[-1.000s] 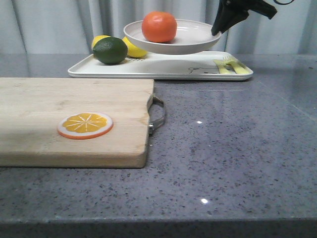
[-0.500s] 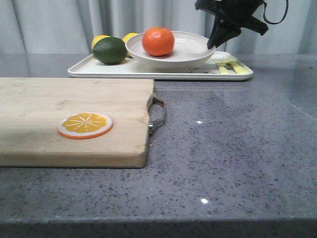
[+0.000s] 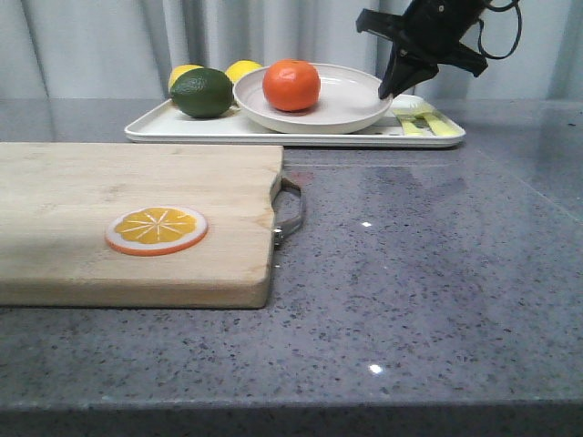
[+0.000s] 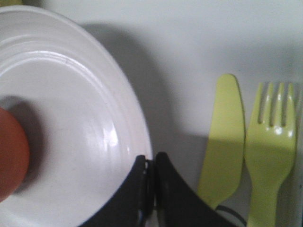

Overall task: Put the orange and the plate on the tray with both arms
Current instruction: 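Lower the plate onto the white tray with the right gripper, then open the right gripper and raise it away from the plate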

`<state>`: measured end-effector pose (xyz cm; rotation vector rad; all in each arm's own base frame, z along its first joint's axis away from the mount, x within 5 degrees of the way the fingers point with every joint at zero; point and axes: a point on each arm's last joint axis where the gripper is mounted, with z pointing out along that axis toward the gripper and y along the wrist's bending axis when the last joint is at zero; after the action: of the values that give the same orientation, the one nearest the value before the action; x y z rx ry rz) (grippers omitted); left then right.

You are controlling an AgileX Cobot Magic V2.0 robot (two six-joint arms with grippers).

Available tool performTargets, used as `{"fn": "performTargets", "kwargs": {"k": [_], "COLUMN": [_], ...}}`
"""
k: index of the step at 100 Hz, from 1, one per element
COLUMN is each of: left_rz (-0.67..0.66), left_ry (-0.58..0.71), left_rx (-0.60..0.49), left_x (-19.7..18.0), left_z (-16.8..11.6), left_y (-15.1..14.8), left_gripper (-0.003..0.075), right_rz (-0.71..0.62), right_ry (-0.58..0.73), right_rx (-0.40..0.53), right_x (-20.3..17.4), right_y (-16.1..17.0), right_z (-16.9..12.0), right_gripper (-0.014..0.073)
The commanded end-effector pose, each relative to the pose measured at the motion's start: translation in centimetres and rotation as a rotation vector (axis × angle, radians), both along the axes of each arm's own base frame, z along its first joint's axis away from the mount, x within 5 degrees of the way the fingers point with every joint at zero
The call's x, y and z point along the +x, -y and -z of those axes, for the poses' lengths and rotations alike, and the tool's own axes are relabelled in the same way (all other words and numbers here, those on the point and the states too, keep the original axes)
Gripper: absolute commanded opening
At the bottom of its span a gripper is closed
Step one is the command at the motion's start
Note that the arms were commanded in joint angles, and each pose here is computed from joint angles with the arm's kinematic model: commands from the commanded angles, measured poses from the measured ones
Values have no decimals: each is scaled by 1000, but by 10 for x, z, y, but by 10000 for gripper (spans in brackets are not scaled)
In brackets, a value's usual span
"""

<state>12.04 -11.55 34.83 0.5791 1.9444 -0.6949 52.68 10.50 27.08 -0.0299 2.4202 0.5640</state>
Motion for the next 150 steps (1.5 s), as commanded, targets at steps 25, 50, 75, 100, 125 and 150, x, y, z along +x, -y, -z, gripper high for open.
{"fn": "performTargets", "kwargs": {"k": [25, 50, 75, 100, 125, 150], "left_rz": [-24, -24, -24, -25, -26, -26], "left_ry": [73, 73, 73, 78, 79, 79], "left_rx": [-77, -77, -77, -78, -80, -80], "left_x": [2, 2, 2, 2, 2, 2], "left_z": [-16, -16, -16, -17, -17, -17], "left_y": [-1, -1, -1, -1, -1, -1], "left_gripper": [-20, -20, -20, -20, -20, -20], "right_rz": [26, 27, 27, 14, -12, -31], "right_ry": [139, 142, 152, 193, 179, 169], "right_rx": [62, 62, 65, 28, -68, -104], "right_x": [-4, -4, -5, -21, -44, -69], "right_y": [2, 2, 2, 6, 11, 16], "right_z": [-43, -43, -48, -79, -107, -135], "right_gripper": [-69, 116, 180, 175, -55, -75]}}
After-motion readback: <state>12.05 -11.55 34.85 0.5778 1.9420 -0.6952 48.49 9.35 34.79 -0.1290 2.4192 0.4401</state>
